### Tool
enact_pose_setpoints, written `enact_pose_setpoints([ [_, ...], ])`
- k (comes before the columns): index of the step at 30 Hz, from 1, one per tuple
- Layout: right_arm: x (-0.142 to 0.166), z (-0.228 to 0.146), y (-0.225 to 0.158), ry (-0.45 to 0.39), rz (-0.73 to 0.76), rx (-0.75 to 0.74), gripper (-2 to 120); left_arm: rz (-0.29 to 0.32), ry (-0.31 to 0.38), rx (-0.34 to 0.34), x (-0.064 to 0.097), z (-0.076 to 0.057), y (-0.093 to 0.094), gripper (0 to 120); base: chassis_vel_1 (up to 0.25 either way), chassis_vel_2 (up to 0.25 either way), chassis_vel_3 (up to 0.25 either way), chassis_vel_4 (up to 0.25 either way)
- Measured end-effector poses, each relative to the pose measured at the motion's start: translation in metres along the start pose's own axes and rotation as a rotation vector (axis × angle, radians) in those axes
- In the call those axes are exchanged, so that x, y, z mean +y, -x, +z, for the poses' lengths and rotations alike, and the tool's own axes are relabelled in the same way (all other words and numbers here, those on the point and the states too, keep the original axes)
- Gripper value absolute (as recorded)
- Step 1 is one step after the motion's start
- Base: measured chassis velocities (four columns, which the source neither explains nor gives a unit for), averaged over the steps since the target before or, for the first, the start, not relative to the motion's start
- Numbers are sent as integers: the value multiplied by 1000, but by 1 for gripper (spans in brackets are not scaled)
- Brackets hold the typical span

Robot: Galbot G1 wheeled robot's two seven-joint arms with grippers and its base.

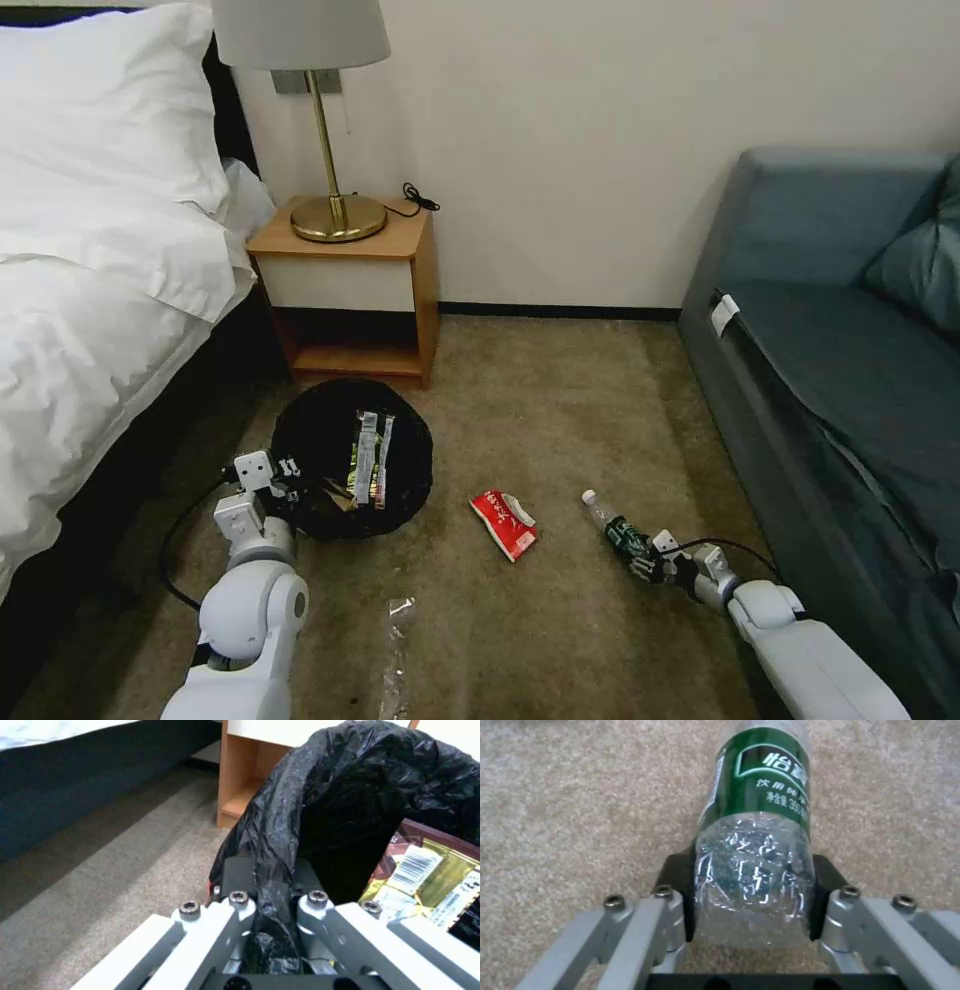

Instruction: Pick up the trash bin, then pick up the garbage on the floor and place it into the trash bin.

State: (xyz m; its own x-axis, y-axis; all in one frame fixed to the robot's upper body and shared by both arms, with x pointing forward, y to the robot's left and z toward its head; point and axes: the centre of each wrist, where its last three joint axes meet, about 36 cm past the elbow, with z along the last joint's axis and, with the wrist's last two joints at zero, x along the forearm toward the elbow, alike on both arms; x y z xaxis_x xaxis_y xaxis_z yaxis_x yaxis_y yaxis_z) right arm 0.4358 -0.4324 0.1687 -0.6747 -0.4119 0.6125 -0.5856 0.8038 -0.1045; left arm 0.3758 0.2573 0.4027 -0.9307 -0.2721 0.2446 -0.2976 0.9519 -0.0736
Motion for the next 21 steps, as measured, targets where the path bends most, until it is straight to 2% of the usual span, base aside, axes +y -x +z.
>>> enact_pose_setpoints([
  [3,0,2,-2,4,9,0,31,1,-1,-1,0,-1,0,5,0,0,0,0],
  [10,2,5,-4,6,20,-3,31,1,-3,-2,-1,-1,1,5,0,0,0,0],
  [13,8,0,-2,31,44,-39,31,0,-5,3,-1,2,2,5,0,0,0,0],
  [14,14,-14,3,56,64,-99,31,0,-6,9,-1,5,2,5,0,0,0,0],
  [15,14,-14,3,56,64,-99,31,0,-6,9,-1,5,2,5,0,0,0,0],
  [17,27,-53,14,66,92,-223,31,5,-9,15,-4,7,5,5,0,0,0,0],
  [18,27,-53,14,66,92,-223,31,5,-9,15,-4,7,5,5,0,0,0,0],
  [20,43,-86,27,58,100,-318,31,9,-12,15,-7,7,7,5,0,0,0,0],
  [21,43,-86,27,58,100,-318,31,9,-12,15,-7,7,7,5,0,0,0,0],
])
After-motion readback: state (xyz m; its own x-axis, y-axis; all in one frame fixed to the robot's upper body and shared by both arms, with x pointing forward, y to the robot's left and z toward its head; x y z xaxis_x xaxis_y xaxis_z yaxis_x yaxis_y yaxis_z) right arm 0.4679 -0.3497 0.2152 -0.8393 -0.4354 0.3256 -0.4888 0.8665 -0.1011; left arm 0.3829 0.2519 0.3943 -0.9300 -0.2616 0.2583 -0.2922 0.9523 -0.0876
